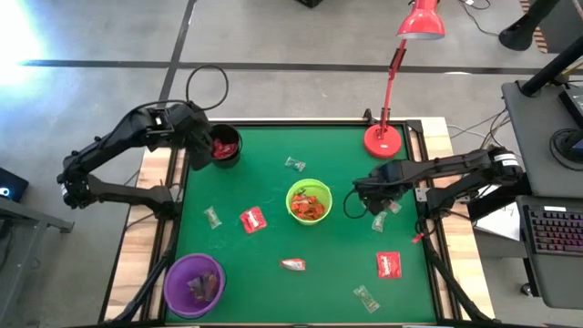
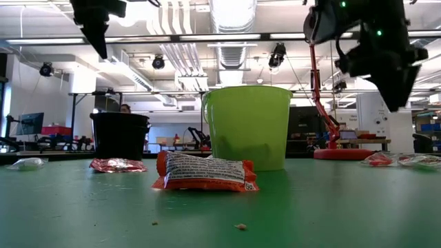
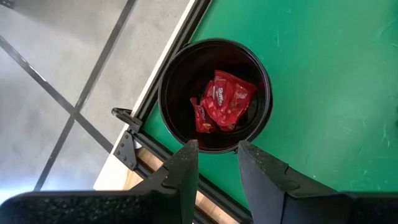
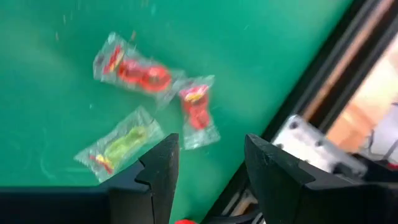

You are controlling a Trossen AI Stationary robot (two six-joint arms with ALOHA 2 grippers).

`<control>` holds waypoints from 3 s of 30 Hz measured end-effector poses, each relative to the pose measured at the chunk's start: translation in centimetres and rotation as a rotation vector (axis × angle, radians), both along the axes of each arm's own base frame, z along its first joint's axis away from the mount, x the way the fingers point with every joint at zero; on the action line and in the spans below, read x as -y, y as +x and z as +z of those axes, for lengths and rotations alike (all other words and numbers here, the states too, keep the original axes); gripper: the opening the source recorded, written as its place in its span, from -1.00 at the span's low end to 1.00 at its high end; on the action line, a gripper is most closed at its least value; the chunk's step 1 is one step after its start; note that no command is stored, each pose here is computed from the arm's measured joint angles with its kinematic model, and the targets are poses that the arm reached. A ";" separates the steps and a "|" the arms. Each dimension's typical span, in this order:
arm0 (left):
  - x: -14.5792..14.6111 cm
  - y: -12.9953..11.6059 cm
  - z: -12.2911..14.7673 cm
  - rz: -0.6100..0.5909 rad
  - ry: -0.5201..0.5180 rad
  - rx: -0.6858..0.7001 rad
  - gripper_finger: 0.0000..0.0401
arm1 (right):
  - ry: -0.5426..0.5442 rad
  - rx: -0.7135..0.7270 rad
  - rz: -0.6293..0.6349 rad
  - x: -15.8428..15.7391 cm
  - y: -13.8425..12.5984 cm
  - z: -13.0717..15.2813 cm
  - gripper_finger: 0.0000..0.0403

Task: Sort candy
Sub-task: Put the pink gummy into the purple bucket

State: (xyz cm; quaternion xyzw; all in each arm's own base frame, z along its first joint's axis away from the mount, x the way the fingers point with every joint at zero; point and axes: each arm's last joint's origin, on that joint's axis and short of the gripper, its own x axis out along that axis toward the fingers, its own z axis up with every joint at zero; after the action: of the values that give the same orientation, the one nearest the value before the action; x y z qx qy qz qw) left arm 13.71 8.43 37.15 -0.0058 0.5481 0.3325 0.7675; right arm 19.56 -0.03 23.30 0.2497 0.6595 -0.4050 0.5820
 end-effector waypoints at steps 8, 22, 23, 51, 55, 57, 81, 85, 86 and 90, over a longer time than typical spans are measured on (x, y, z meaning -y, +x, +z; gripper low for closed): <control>-0.4 0.8 -0.5 0.003 -0.016 -0.026 -0.51 | 0.067 -0.060 0.022 -0.2 -0.7 -3.3 -0.14; -0.6 1.1 -0.7 0.022 -0.025 -0.025 -0.51 | 0.098 -0.055 0.041 -0.2 -1.9 -7.1 -0.14; -0.6 1.1 -0.7 0.023 -0.025 -0.025 -0.51 | 0.096 -0.055 0.034 -0.2 -1.9 -7.3 -0.14; -0.6 1.1 -0.6 0.019 -0.024 -0.027 -0.51 | 0.068 -0.038 -0.126 -0.2 -3.9 -10.7 -0.93; -0.6 1.1 -0.6 0.019 -0.024 -0.027 -0.51 | 0.065 -0.009 -0.152 -0.2 -3.6 -10.1 -0.95; -0.6 1.1 -0.6 0.019 -0.024 -0.027 -0.51 | 0.071 0.005 -0.170 -0.2 -3.3 -9.6 -0.95; 0.3 1.9 0.3 -0.434 -0.170 0.176 -0.51 | -0.072 0.600 -0.166 -0.7 4.6 5.3 -0.96; 0.4 2.4 0.8 -0.507 -0.177 0.274 -0.51 | -0.152 0.776 -0.095 -0.8 5.9 8.3 -0.96; 0.4 2.5 0.9 -0.528 -0.184 0.306 -0.51 | -0.164 0.819 -0.080 -0.8 6.2 8.9 -0.96; 0.6 3.4 1.5 -0.645 -0.275 0.472 -0.51 | -0.203 0.955 -0.017 -0.8 7.4 10.7 -0.96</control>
State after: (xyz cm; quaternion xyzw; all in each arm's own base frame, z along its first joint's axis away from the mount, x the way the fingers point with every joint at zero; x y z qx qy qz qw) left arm 17.10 7.82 38.65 -0.0122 0.3703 -0.0114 0.9288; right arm 26.94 0.74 33.97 0.3547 0.2740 -0.3123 0.8376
